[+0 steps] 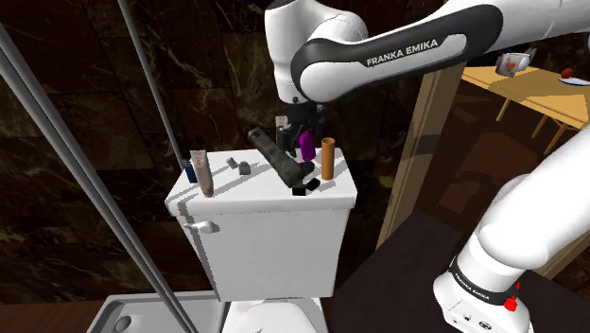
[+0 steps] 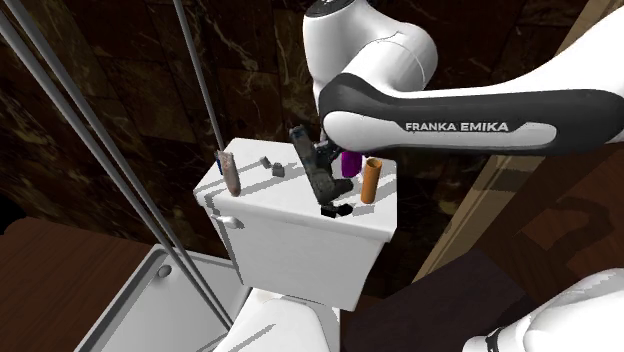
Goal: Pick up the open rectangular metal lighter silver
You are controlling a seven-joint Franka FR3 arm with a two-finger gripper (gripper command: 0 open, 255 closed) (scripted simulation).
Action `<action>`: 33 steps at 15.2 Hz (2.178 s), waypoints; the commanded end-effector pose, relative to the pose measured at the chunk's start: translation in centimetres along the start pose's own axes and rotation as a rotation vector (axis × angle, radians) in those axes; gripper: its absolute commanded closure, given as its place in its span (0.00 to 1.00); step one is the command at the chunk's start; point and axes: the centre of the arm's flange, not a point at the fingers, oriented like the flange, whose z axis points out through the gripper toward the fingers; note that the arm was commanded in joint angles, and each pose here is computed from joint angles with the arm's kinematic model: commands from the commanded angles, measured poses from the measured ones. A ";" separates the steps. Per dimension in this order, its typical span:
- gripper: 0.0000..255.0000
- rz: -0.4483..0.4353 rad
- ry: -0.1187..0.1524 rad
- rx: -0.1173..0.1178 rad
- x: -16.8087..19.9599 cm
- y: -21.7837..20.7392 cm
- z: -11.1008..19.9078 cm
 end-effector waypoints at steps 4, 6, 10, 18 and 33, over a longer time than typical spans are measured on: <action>0.00 0.018 0.074 -0.045 3.0 -5.8 -0.1; 0.00 0.025 0.102 -0.063 4.3 -8.1 -0.1; 0.00 0.039 0.160 -0.099 7.0 -12.6 -0.1; 0.00 0.059 0.248 -0.155 11.2 -19.5 0.3; 1.00 0.059 0.248 -0.155 10.8 -20.3 3.7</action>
